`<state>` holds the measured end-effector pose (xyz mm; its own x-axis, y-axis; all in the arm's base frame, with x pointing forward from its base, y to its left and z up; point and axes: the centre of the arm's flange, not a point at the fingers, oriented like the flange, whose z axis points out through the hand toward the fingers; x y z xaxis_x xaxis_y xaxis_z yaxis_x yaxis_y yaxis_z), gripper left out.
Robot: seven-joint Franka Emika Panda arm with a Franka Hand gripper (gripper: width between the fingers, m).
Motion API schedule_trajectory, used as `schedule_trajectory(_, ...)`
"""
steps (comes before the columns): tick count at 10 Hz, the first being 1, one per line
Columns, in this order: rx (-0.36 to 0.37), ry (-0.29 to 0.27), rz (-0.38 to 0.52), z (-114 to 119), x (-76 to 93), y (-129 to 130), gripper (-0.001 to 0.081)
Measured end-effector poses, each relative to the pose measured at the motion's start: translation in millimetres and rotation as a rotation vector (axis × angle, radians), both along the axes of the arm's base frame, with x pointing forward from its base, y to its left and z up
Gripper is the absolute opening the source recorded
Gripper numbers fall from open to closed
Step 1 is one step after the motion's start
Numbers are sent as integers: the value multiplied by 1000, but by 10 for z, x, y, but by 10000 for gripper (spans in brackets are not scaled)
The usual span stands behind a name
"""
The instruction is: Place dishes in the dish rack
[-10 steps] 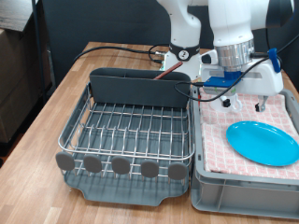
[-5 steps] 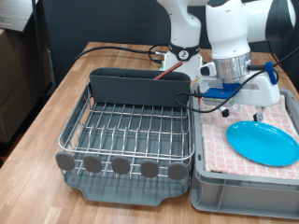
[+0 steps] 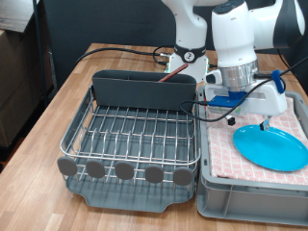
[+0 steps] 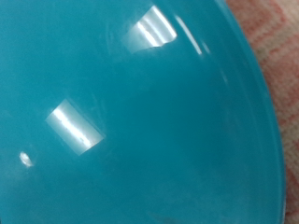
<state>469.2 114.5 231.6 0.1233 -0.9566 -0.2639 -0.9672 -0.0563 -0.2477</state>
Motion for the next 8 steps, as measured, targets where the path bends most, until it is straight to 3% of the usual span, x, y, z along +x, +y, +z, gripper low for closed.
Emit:
schedule_trajectory(7, 16, -28, 28, -48, 62, 68, 803)
schedule_trajectory(8, 15, -29, 28, -50, 66, 70, 723)
